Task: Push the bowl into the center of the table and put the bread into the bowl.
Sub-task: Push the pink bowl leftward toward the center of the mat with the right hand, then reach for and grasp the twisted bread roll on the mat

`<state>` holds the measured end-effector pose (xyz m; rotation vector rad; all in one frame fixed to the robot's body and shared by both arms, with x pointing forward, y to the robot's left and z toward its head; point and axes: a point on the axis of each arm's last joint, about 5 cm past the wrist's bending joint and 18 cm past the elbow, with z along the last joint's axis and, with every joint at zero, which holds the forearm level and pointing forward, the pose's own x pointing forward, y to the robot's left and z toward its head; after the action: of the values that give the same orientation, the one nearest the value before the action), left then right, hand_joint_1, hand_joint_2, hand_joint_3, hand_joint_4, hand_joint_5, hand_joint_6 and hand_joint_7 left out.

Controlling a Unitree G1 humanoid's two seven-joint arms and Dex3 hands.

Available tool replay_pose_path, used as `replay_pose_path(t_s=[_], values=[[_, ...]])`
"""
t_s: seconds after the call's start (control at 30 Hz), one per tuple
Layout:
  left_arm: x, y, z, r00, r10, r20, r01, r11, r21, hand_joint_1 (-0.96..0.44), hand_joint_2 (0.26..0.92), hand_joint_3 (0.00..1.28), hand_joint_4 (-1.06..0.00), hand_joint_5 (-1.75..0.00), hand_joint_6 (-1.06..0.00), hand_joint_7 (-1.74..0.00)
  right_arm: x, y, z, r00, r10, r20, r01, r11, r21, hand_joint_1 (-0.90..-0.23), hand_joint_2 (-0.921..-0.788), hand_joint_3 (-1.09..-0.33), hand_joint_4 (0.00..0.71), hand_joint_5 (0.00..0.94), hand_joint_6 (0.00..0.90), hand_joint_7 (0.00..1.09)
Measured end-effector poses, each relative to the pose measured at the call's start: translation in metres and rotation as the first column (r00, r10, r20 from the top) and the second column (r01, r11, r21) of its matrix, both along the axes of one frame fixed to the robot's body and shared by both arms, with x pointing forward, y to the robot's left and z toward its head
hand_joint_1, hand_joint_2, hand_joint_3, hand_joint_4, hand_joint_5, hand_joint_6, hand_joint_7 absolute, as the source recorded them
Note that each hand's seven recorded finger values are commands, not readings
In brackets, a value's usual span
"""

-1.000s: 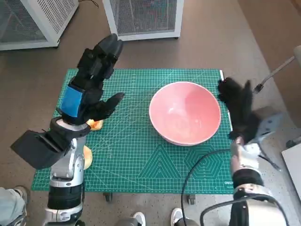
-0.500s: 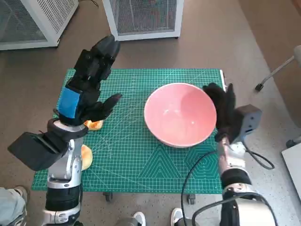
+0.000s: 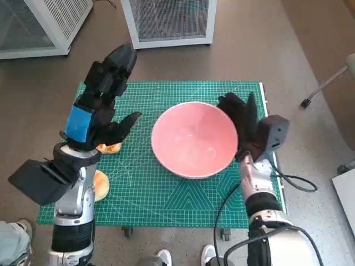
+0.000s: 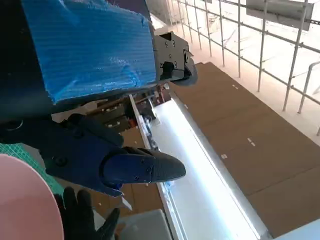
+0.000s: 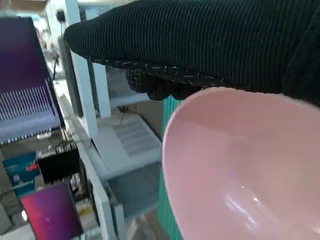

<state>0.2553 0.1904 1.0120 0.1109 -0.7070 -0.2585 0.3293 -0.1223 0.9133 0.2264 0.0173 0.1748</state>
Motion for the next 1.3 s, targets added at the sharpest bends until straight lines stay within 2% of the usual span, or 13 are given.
replay_pose_path(t_s=[0.3,0.73,1.07,1.3], values=[[-0.004,0.002,-0.001,1.000,0.008,0.003,-0.008,1.000,0.001,-0.69,0.921,0.32,-0.22,0.00,-0.09,-0.43,0.0020,0.013,0.004,0.999,0.029,-0.014,-0.029,0.999,0.034,-0.600,-0.921,-0.776,0.193,0.000,0.271,0.15],[-0.008,0.006,-0.002,1.000,0.024,0.009,-0.024,1.000,0.004,-0.68,0.921,0.33,-0.23,0.00,-0.10,-0.42,0.0033,0.025,0.008,0.998,0.061,-0.024,-0.060,0.997,0.055,-0.605,-0.921,-0.766,0.200,0.004,0.271,0.14],[-0.010,0.007,-0.003,1.000,0.030,-0.002,-0.030,1.000,0.000,-0.68,0.921,0.33,-0.22,0.00,-0.10,-0.41,0.0084,0.016,0.017,0.998,0.060,0.024,-0.061,0.997,0.048,-0.608,-0.921,-0.755,0.193,0.002,0.267,0.13],[-0.011,0.009,-0.002,0.999,0.041,-0.007,-0.041,0.999,-0.003,-0.68,0.921,0.33,-0.22,0.00,-0.10,-0.41,0.0155,0.006,0.037,0.984,0.045,0.174,-0.055,0.997,0.052,-0.606,-0.921,-0.752,0.196,0.003,0.266,0.13]])
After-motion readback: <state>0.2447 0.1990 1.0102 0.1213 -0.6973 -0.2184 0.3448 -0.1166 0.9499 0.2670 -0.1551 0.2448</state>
